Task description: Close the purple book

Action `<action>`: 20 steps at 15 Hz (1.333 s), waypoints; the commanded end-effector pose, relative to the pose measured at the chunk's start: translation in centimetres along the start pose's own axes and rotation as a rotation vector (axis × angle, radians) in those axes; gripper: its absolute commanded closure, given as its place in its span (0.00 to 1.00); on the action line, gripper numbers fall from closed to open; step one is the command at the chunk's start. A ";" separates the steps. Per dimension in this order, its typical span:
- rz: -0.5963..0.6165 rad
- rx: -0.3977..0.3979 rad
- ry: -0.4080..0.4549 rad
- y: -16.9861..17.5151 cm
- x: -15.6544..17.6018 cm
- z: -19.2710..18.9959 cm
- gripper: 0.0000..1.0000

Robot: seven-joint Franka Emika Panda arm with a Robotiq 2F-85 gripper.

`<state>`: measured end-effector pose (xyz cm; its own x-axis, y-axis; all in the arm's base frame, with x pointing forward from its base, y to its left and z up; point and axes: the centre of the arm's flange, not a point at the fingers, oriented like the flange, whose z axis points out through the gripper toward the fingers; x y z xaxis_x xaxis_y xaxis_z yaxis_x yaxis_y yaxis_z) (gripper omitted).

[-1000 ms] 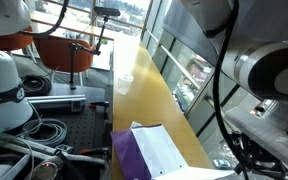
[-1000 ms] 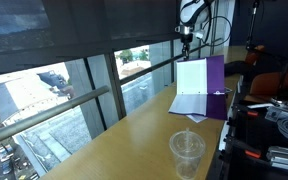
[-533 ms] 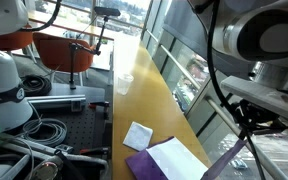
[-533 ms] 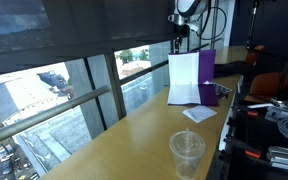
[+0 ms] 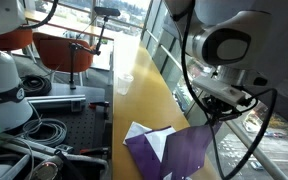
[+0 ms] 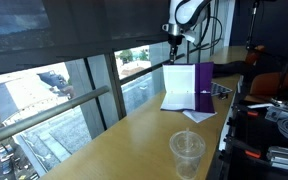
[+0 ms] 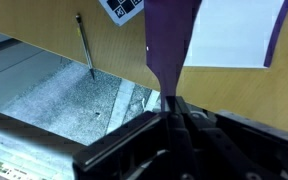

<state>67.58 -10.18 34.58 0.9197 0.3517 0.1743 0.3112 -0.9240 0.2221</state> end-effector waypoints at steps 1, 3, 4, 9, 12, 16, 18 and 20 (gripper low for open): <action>-0.037 -0.011 0.005 -4.3 -1.4 -1.7 1.00; -0.062 0.003 -0.002 -6.6 -1.7 -2.1 1.00; -0.072 0.014 -0.007 -8.0 -1.9 -2.2 1.00; -0.090 0.037 -0.020 -12.3 -2.8 -2.6 0.58; -0.072 0.056 -0.008 -12.3 -3.3 -4.0 0.37; 0.040 0.167 0.000 -10.4 -5.2 -7.7 0.07; 0.133 0.233 0.002 -9.2 -6.7 -9.6 0.00; 0.204 0.244 -0.002 -8.2 -8.2 -11.6 0.00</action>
<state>57.96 -2.11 39.30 0.9540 0.2380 0.1823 0.2434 -0.9699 -0.0073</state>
